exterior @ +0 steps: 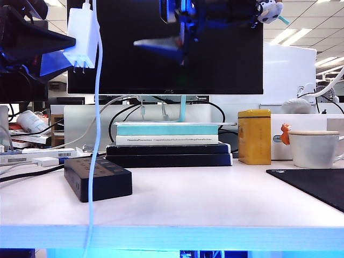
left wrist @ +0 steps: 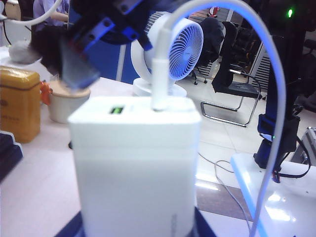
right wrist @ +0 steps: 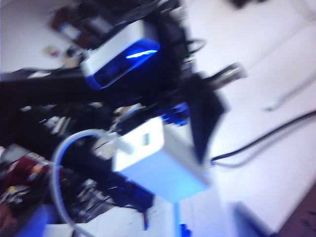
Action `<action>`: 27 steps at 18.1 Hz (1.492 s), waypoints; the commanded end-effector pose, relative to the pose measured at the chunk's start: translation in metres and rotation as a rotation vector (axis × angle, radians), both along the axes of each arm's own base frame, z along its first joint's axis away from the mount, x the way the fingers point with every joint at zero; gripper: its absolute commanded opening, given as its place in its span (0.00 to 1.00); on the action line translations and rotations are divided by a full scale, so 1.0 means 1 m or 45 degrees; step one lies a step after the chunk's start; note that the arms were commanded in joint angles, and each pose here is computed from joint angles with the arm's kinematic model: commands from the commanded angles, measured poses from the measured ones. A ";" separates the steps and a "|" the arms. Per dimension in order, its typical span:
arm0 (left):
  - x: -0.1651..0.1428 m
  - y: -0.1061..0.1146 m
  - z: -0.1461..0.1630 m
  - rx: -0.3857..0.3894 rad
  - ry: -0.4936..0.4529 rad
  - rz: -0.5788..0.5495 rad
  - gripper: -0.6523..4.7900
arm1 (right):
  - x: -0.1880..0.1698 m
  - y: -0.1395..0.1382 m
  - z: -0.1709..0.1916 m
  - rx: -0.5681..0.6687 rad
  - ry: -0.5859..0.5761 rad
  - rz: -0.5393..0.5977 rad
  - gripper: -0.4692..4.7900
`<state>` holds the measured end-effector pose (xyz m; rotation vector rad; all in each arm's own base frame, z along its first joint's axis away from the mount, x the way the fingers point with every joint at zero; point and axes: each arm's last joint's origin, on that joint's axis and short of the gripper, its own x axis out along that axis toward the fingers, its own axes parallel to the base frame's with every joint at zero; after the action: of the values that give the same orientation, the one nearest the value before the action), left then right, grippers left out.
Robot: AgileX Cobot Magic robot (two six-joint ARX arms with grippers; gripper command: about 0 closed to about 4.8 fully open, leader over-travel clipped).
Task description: Plug the white charger into the left socket.
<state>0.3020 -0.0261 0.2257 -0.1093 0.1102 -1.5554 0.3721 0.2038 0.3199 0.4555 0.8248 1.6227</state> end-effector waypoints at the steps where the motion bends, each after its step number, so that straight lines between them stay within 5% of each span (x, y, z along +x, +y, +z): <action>1: 0.006 0.000 0.013 0.011 -0.040 0.027 0.50 | -0.006 0.014 0.004 -0.014 -0.137 -0.017 1.00; 7: 0.009 -0.007 0.021 0.016 0.004 0.026 0.50 | -0.022 0.047 0.005 -0.024 -0.472 -0.006 1.00; 14: 0.009 -0.014 0.024 0.013 0.007 0.000 0.50 | -0.022 0.053 0.011 0.032 -0.596 -0.009 0.99; 16: 0.009 -0.015 0.025 0.014 0.002 -0.003 0.50 | -0.022 0.053 0.011 0.032 -0.595 -0.008 0.69; 20: 0.009 -0.015 0.025 0.013 -0.004 -0.002 0.50 | -0.022 0.053 0.011 0.032 -0.595 -0.008 0.59; 27: 0.012 -0.016 0.033 0.014 0.011 0.081 0.50 | -0.022 0.053 0.013 0.055 -0.632 0.000 0.70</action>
<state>0.3135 -0.0415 0.2530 -0.1232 0.1409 -1.4982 0.3508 0.2572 0.3268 0.0836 0.4607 1.6463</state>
